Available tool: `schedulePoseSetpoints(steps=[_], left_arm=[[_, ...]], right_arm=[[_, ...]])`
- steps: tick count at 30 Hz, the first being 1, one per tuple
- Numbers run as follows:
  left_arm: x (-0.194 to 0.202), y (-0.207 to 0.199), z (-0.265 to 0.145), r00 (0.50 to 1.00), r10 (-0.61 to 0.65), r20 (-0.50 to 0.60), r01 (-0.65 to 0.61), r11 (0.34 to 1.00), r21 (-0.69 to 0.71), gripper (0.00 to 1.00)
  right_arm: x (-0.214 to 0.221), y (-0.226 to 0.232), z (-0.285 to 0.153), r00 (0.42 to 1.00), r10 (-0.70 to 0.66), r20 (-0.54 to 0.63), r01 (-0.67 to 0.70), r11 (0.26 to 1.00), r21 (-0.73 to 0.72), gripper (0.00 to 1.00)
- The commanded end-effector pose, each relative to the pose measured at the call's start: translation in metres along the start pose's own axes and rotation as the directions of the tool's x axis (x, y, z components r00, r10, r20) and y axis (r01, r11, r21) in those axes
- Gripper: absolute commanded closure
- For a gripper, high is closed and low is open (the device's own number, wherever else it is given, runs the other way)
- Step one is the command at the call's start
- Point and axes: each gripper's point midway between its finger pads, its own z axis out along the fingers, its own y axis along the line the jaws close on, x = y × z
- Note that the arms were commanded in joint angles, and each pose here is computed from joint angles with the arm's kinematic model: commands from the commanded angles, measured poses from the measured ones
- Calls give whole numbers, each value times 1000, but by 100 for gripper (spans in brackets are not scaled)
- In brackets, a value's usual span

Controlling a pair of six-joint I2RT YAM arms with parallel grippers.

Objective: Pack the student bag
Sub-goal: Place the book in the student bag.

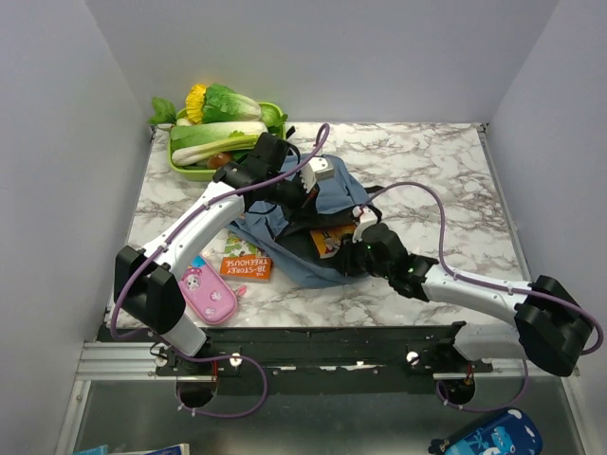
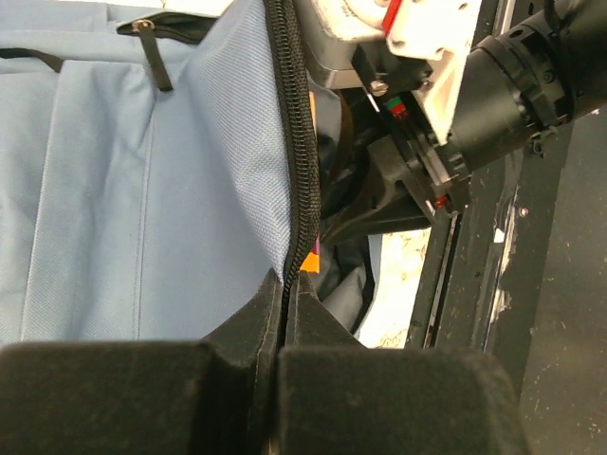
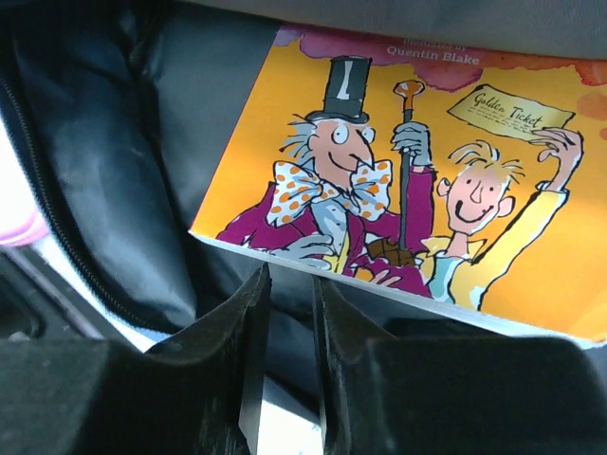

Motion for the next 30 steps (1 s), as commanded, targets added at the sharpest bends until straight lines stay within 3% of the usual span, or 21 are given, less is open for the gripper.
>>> schedulePoseSetpoints(steps=[1, 4, 6, 11, 16, 17, 19, 22, 23, 24, 26, 30], left_arm=[[-14, -15, -3, 999, 36, 36, -38, 997, 72, 100], [-17, -17, -4, 999, 32, 40, -35, 996, 81, 100], [-19, -19, -6, 998, 36, 46, -40, 996, 85, 100], [-17, -22, -8, 998, 37, 42, -41, 995, 90, 100], [-14, -24, -10, 998, 50, 35, -53, 995, 89, 100], [-14, -24, -10, 998, 52, 35, -55, 995, 87, 100], [-13, -24, -10, 998, 54, 32, -56, 995, 87, 100], [-14, -24, -10, 998, 56, 35, -59, 994, 89, 100], [-14, -24, -10, 998, 49, 37, -52, 995, 88, 100], [-16, -25, -10, 998, 48, 41, -51, 994, 93, 100], [-19, -27, -12, 998, 43, 50, -48, 994, 94, 100], [-28, -32, -18, 996, 46, 71, -53, 994, 95, 100]], right_arm=[[-35, -19, 19, 985, 26, 172, -47, 992, 116, 65], [-33, -30, 31, 980, 41, 194, -73, 984, 161, 65], [-42, -23, 37, 968, 15, 249, -44, 993, 112, 65], [-49, -17, 51, 966, -20, 259, -7, 995, 104, 61], [-54, -2, 6, 969, -3, 248, -8, 999, 43, 59], [-74, 5, -20, 948, 17, 316, -26, 999, 24, 59], [-73, -12, -44, 944, -4, 330, -32, 994, 104, 58], [-85, -35, -79, 931, -46, 363, -47, 969, 243, 47], [-85, -42, -85, 934, -61, 351, -45, 957, 287, 39], [-75, -61, -87, 952, -92, 293, -31, 920, 390, 35], [-74, -70, -89, 962, -109, 250, -17, 891, 454, 25], [-58, -92, -85, 978, -146, 146, 39, 826, 562, 20]])
